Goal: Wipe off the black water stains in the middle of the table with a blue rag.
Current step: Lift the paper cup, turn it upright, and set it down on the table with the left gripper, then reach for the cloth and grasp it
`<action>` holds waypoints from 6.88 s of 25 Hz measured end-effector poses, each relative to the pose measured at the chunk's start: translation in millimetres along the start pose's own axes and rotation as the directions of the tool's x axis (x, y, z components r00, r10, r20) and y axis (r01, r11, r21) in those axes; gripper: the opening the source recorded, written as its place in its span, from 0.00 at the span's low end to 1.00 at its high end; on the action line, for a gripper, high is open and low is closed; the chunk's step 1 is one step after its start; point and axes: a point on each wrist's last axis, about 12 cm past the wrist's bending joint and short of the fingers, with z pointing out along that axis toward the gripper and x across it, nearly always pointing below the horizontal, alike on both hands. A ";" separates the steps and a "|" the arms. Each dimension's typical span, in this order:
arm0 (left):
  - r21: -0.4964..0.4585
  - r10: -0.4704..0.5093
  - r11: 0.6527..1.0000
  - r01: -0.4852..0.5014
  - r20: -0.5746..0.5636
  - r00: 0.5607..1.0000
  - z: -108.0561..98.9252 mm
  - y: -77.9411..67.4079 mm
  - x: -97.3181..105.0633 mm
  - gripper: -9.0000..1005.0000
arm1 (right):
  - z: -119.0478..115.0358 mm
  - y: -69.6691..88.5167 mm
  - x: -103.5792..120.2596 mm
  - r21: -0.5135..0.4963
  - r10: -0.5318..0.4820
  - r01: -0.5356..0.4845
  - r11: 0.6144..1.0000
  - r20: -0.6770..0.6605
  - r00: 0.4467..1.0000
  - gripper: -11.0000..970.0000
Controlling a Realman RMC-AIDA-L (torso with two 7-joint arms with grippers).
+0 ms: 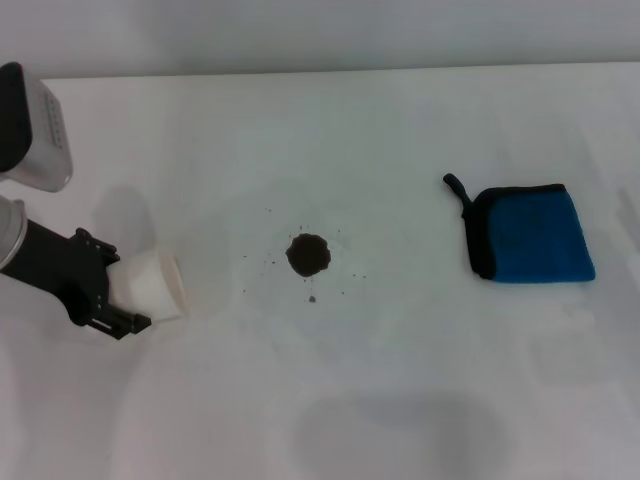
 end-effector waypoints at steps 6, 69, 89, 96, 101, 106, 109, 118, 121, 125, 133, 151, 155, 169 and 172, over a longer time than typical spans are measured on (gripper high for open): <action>-0.076 -0.032 0.996 0.037 0.070 0.997 -10.7 8.7 -2.0 0.76 | 0.1 0.7 0.5 -0.011 -0.004 0.004 1.000 -0.006 1.000 0.90; -0.464 0.081 0.822 0.331 0.670 0.738 96.0 -114.9 83.6 0.62 | -34.4 -29.1 -31.1 -0.042 0.051 -0.046 0.998 0.139 0.989 0.90; -0.626 0.203 0.701 0.341 0.634 0.746 95.6 -142.9 96.7 0.60 | -30.7 -30.4 -29.5 -0.044 0.046 -0.041 0.998 0.115 0.992 0.90; -0.604 0.203 0.715 0.352 0.661 0.722 93.7 -132.4 86.3 0.60 | -31.0 -29.6 -29.5 -0.050 0.048 -0.042 0.998 0.115 0.992 0.90; -0.507 0.112 0.740 0.441 0.740 0.664 93.1 -128.4 81.7 0.60 | -33.4 -29.5 -28.9 -0.050 0.050 -0.045 0.998 0.113 0.992 0.90; -0.436 0.043 0.753 0.492 0.780 0.625 93.3 -126.4 80.4 0.59 | -33.4 -28.8 -28.8 -0.055 0.051 -0.045 0.997 0.112 0.992 0.90; -0.439 0.017 0.751 0.494 0.760 0.649 97.4 -126.3 82.7 0.59 | -32.9 -27.8 -28.5 -0.062 0.051 -0.045 0.997 0.109 0.993 0.90; -0.467 0.003 0.744 0.477 0.717 0.697 103.2 -128.9 88.1 0.59 | -34.0 -26.6 -27.3 -0.064 0.057 -0.051 0.997 0.105 0.993 0.90; -0.475 0.005 0.744 0.471 0.708 0.707 105.9 -132.9 88.7 0.59 | -34.0 -26.8 -26.8 -0.062 0.058 -0.052 0.997 0.101 0.993 0.90; -0.504 0.026 0.742 0.443 0.682 0.731 109.3 -140.6 91.0 0.61 | -33.7 -26.8 -26.0 -0.058 0.059 -0.053 0.997 0.096 0.994 0.90; -0.525 0.033 0.737 0.426 0.657 0.753 114.2 -154.7 96.5 0.63 | -33.2 -26.3 -24.7 -0.055 0.057 -0.052 0.997 0.090 0.994 0.90; -0.552 0.057 0.722 0.416 0.647 0.760 110.3 -152.3 100.2 0.85 | -33.1 -26.5 -24.5 -0.053 0.053 -0.049 0.997 0.088 0.995 0.90; -0.551 0.058 0.723 0.417 0.650 0.758 110.2 -153.4 100.3 0.88 | -32.0 -26.5 -24.5 -0.053 0.053 -0.048 0.997 0.087 0.995 0.90; -0.540 0.039 0.685 0.489 0.697 0.716 103.7 -193.4 126.3 0.89 | -23.3 -29.1 -27.5 -0.067 0.020 -0.014 0.998 0.081 0.997 0.90; -0.540 0.042 0.662 0.520 0.719 0.693 99.5 -205.3 132.6 0.89 | -22.0 -30.7 -29.5 -0.068 0.011 -0.005 0.998 0.087 0.996 0.90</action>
